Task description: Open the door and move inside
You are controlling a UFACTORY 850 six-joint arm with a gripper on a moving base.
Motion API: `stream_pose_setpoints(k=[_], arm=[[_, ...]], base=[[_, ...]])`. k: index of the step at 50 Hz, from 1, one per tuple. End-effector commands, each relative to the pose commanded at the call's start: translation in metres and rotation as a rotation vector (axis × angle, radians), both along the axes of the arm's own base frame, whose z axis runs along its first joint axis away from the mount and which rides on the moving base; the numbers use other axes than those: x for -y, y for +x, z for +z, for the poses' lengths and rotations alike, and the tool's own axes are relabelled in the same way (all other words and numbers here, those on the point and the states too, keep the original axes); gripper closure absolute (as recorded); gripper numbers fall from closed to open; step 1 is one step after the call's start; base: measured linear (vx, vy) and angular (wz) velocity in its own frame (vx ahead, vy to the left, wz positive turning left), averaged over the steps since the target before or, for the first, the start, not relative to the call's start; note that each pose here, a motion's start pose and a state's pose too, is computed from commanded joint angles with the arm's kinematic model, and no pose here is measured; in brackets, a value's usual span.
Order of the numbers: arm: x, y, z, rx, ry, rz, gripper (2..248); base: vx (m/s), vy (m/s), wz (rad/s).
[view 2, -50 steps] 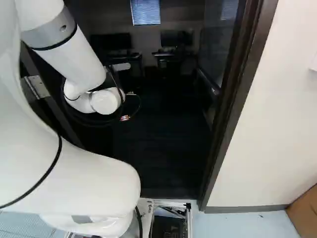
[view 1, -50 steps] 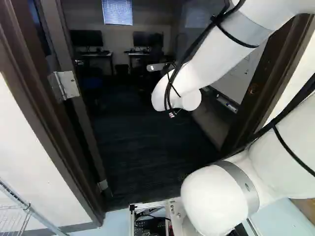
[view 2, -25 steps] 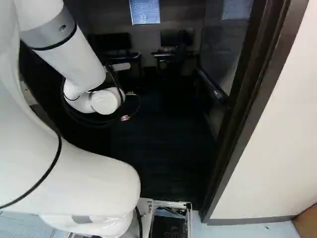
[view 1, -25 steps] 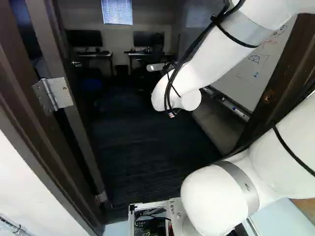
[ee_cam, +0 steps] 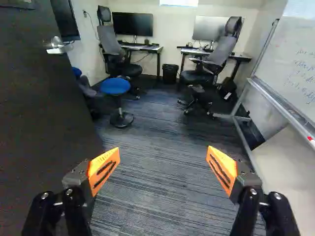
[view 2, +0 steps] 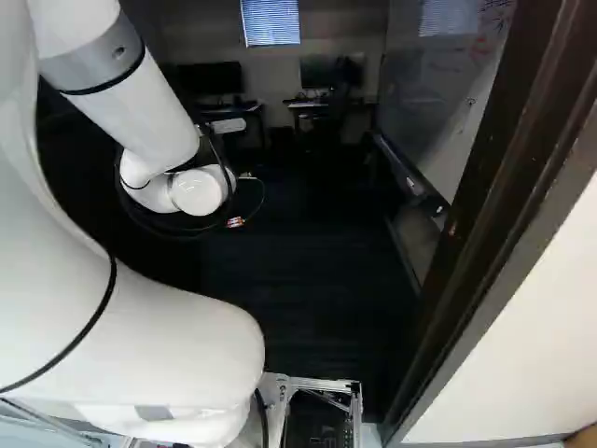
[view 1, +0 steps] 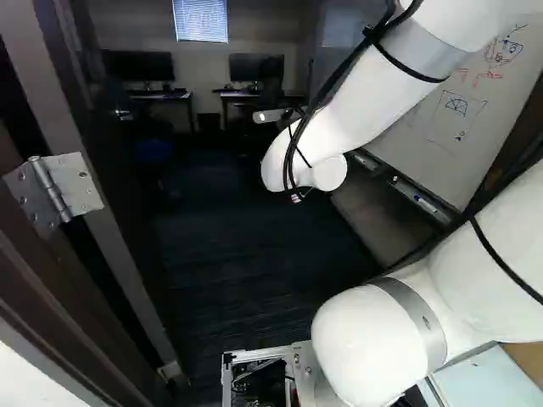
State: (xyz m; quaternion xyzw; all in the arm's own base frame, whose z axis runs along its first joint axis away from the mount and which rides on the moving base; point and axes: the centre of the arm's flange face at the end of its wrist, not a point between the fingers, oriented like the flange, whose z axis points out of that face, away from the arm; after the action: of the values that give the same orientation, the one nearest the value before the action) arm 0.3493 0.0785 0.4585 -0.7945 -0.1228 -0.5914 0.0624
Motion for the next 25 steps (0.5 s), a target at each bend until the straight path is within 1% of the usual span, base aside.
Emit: stream_pose_setpoints(k=[9,25], arm=[[0.0000,0.0000,0.0000,0.000,0.000,0.000,3],[0.0000,0.0000,0.0000,0.000,0.000,0.000,3]], base=[[0.189,0.004,-0.022],[0.190,0.039,-0.019]])
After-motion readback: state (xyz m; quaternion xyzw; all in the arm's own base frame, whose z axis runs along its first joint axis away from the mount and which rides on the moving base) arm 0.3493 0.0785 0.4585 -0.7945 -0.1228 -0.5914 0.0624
